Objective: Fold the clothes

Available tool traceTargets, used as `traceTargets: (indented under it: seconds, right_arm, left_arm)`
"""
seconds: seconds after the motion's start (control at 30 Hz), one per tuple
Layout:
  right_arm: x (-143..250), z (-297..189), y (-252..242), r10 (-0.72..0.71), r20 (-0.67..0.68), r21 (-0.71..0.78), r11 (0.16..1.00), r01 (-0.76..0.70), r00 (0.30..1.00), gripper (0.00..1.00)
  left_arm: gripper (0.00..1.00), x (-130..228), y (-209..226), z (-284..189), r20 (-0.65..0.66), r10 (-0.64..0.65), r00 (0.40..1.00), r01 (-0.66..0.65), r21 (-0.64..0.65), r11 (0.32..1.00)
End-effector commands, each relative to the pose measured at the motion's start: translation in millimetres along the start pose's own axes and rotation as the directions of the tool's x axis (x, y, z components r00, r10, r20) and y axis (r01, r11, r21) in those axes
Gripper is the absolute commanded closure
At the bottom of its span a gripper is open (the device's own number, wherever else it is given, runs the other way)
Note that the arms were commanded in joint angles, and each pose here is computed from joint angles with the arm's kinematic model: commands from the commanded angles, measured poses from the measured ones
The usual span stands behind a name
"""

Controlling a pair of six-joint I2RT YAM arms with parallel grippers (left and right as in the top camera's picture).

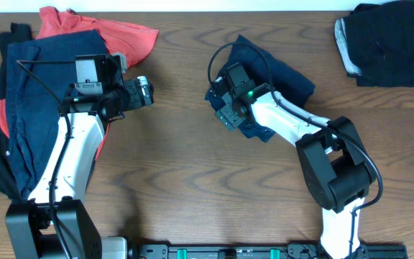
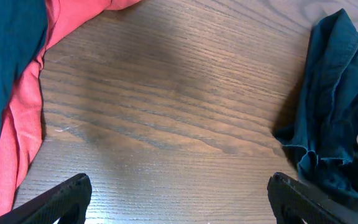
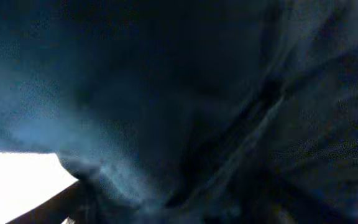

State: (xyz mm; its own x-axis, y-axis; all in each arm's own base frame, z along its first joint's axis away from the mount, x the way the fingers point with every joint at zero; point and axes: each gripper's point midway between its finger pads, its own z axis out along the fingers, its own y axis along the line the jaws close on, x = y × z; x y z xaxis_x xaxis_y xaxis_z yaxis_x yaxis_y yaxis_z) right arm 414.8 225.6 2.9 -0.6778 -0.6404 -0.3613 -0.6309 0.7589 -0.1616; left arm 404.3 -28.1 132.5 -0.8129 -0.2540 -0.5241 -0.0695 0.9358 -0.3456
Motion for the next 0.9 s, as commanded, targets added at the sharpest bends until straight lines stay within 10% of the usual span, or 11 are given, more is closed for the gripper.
traceTargets:
  seconds: [0.0, 0.2, 0.87]
  right_arm:
    - [33, 33, -4, -0.023, -0.114, 0.055, 0.998, 0.029, 0.993, 0.51]
    - [33, 41, -9, -0.002, -0.102, 0.065, 0.998, 0.009, 0.995, 0.99]
    - [-73, -121, -120, 0.212, 0.369, 0.186, 0.937, -0.295, 0.905, 0.99]
  left_arm:
    - [0.08, 0, 4, 2, -0.003, -0.003, 1.000, 0.003, -0.013, 1.000]
    - [0.08, 0, 4, 3, -0.005, -0.003, 1.000, 0.003, -0.013, 1.000]
    - [0.08, -4, 7, 3, 0.013, 0.004, 1.000, -0.003, -0.032, 0.999]
